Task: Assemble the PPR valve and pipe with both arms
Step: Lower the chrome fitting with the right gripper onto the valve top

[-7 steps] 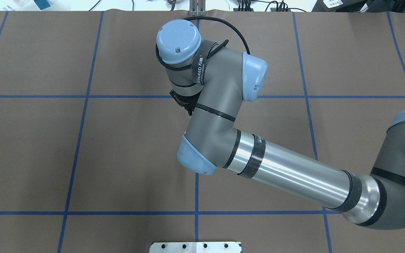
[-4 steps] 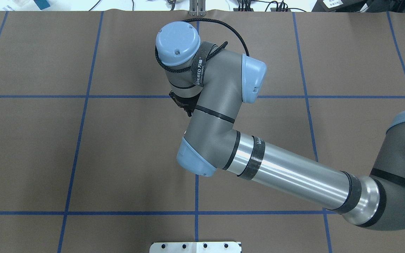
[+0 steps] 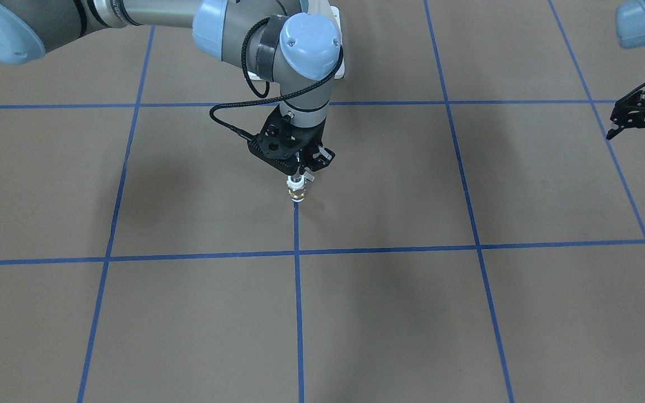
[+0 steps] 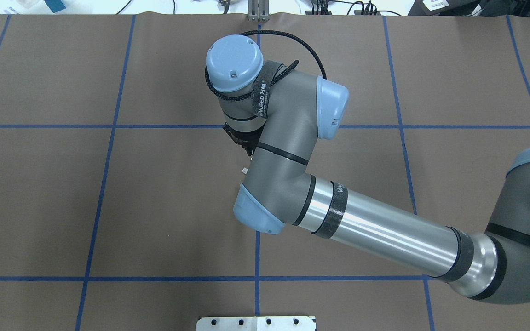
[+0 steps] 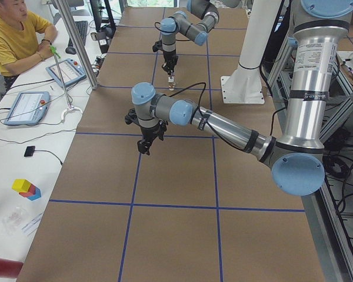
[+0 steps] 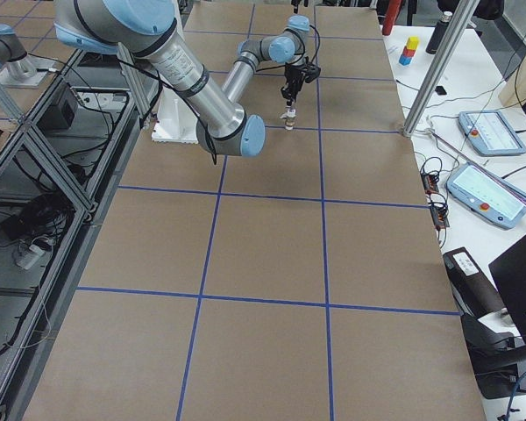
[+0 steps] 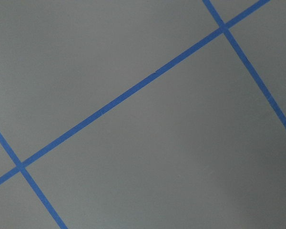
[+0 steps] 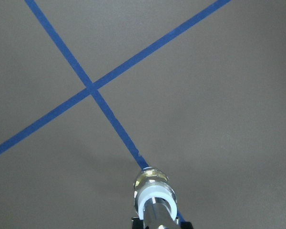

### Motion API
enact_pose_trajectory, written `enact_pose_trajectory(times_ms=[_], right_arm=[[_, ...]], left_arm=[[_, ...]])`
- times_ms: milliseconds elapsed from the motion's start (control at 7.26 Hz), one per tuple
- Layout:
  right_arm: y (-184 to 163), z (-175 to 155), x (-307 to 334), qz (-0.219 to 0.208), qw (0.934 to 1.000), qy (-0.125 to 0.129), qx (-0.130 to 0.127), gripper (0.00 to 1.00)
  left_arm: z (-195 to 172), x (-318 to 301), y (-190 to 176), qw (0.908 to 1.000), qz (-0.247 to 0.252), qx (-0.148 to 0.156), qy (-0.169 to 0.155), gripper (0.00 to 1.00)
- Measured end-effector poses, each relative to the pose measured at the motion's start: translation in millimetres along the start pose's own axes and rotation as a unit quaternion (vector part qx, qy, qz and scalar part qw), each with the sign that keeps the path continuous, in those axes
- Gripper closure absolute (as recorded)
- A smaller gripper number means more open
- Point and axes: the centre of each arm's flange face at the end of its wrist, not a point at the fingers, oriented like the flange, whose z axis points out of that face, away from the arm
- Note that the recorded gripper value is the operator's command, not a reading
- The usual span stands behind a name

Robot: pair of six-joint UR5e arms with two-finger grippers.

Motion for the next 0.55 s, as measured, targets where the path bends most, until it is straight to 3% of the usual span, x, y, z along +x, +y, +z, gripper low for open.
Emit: enact_pose_trajectory(times_ms=[413,551], right_arm=[[1.5,3.6,1.6,-0.002,1.0000,0.002,0.002,1.00],[1.3,4.5,2.0,-0.004,1.0000,0.001,0.002,0.87]], left_arm=[[-0.1,0.1,0.0,1.0000,0.000,0.000,0.000,0.00],[-0.1,0.1,0.0,1.0000,0.000,0.000,0.000,0.00]])
